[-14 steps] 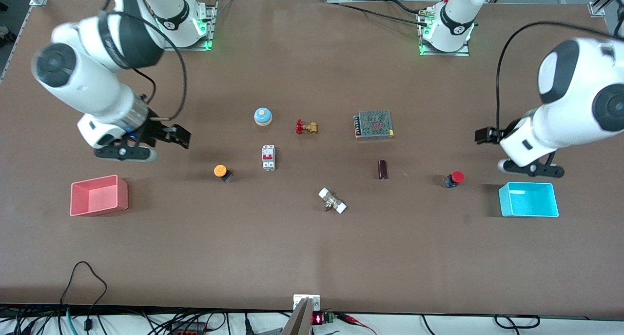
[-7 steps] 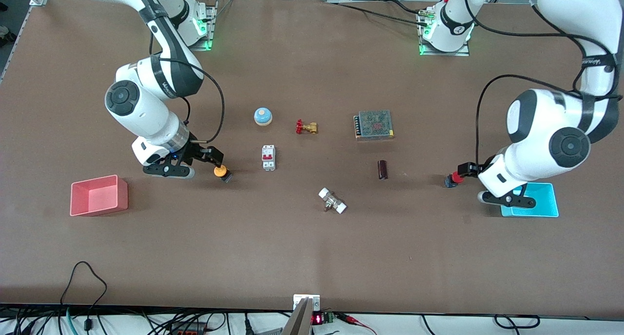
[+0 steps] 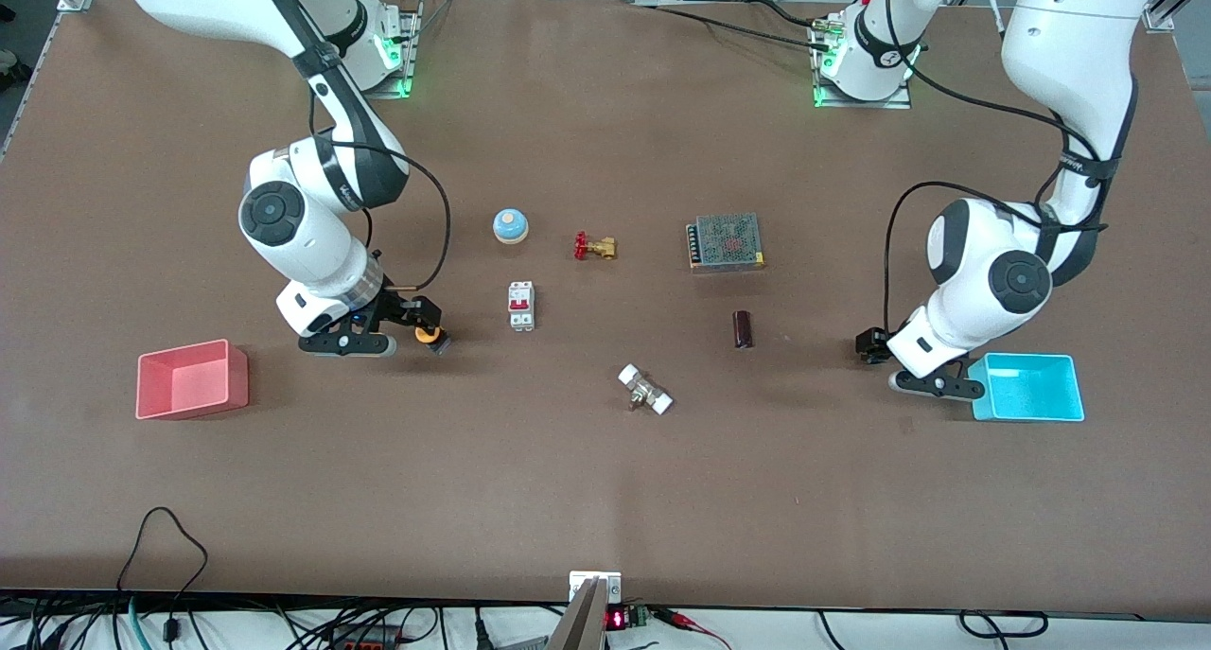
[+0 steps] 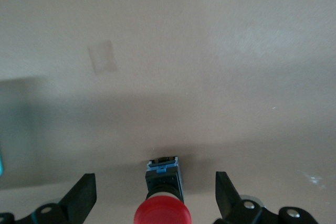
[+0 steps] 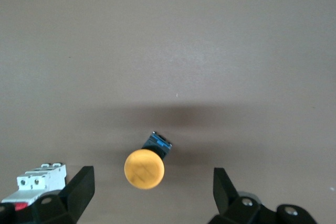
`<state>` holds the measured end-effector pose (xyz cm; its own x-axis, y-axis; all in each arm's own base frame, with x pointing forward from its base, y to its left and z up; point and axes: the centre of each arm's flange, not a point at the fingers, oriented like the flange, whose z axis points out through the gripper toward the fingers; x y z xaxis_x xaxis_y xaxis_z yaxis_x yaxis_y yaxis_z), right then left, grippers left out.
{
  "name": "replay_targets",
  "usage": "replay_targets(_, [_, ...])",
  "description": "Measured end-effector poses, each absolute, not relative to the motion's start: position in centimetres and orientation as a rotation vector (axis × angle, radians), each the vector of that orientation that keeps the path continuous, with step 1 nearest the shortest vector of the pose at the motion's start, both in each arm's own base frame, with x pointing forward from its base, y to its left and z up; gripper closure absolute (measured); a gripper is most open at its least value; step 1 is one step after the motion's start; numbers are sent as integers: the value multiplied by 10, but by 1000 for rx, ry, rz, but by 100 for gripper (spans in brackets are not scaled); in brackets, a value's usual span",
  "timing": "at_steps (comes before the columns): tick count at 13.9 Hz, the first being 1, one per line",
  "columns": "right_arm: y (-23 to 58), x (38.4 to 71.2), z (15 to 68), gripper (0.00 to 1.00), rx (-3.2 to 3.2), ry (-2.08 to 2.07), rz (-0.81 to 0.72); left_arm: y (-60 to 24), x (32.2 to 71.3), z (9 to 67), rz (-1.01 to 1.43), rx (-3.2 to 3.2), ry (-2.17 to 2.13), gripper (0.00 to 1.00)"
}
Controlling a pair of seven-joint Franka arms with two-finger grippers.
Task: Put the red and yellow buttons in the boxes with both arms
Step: 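Lower the right gripper onto the yellow button while the left gripper grasps the red, then lift the red button into the cyan box with the left gripper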
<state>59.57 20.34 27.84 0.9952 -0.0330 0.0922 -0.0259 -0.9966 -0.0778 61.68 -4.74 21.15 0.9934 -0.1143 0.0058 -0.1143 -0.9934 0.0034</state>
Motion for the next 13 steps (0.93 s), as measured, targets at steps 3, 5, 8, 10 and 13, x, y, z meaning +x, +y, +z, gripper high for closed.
replay_targets(3, [215, 593, 256, 0, -3053, 4, -142, -47, 610, 193, -38, 3132, -179, 0])
replay_targets(5, [223, 590, 246, 0, -3068, -63, -144, -46, 609, 186, -56, 3132, -178, 7])
replay_targets(8, [224, 588, 233, 0, -3098, -223, -144, -45, 609, 186, -56, 3132, -176, 33])
replay_targets(10, [224, 588, 231, 0, -3093, -331, -139, -45, 609, 186, -54, 3132, -175, 56])
replay_targets(13, [224, 588, 231, 0, -3084, -427, -142, -45, 611, 189, -55, 3132, -175, 63])
